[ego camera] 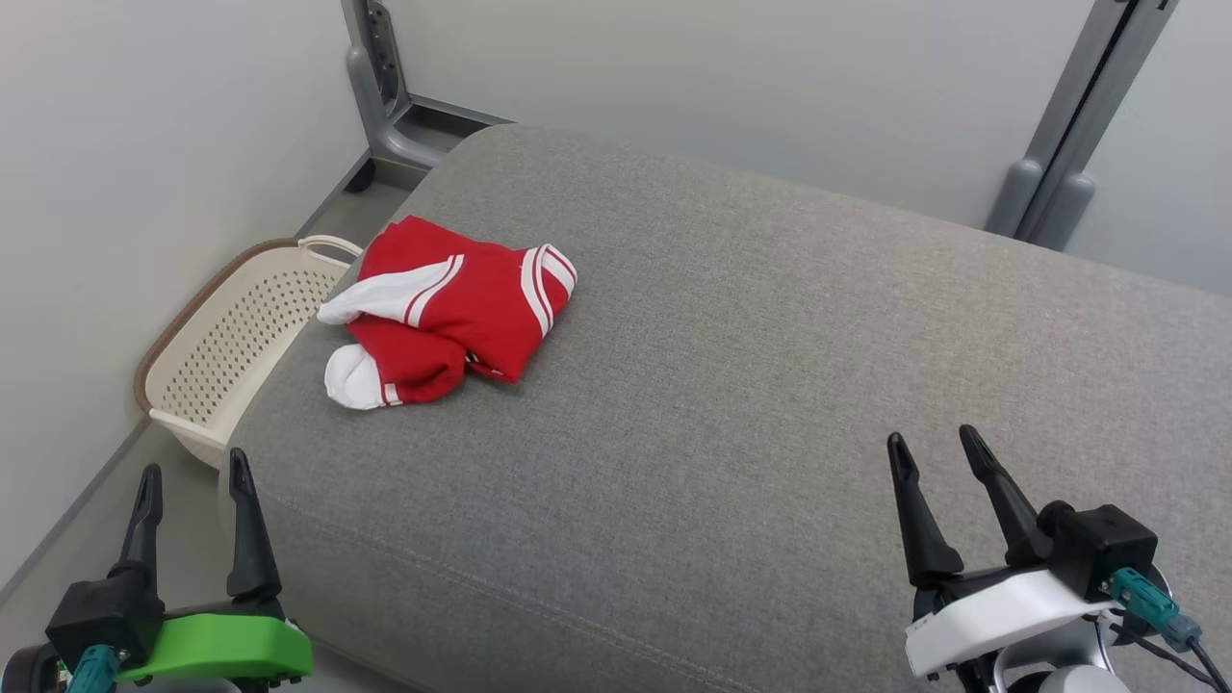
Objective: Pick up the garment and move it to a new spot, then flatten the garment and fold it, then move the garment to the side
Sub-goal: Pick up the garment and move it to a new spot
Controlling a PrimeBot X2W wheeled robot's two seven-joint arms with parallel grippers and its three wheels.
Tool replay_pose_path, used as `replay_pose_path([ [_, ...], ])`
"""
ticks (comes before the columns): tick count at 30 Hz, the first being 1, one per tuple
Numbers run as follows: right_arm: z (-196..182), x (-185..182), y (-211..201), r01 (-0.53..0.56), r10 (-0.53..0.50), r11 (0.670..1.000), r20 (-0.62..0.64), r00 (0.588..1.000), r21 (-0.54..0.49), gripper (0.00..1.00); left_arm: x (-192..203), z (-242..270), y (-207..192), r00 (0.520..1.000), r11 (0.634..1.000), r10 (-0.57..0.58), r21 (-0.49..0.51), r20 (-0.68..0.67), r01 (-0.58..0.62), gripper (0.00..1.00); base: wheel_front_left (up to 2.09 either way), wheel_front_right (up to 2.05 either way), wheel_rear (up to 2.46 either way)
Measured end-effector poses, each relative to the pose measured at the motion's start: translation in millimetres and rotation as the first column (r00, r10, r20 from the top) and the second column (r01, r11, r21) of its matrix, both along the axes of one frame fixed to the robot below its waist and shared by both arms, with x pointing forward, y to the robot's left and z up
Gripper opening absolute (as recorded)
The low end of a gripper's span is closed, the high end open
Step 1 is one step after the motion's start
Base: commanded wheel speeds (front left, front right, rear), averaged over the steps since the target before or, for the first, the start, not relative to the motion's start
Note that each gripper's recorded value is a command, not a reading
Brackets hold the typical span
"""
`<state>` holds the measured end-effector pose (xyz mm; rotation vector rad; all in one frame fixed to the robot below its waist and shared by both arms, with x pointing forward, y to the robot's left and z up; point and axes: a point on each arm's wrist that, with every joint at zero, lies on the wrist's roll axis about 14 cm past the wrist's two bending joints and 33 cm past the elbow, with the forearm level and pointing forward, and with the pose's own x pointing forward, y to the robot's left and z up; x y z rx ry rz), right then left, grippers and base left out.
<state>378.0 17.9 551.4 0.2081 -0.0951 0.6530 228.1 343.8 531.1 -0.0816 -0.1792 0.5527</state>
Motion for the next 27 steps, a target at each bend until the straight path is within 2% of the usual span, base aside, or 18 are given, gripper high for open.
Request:
replay_pose_path([
  [16,-3,1,5,-0.012,0.013,1.000,-0.011,1.000,0.009,1.00,1,3,1,1.000,1.000,0.000,0.017,-0.002,0.000,1.00,0.00,0.00,0.00],
  [27,-2,13,11,-0.027,0.027,1.000,-0.012,1.000,0.012,1.00,62,86,17,0.993,0.992,-0.077,0.105,0.086,0.068,1.00,0.00,0.00,0.00],
])
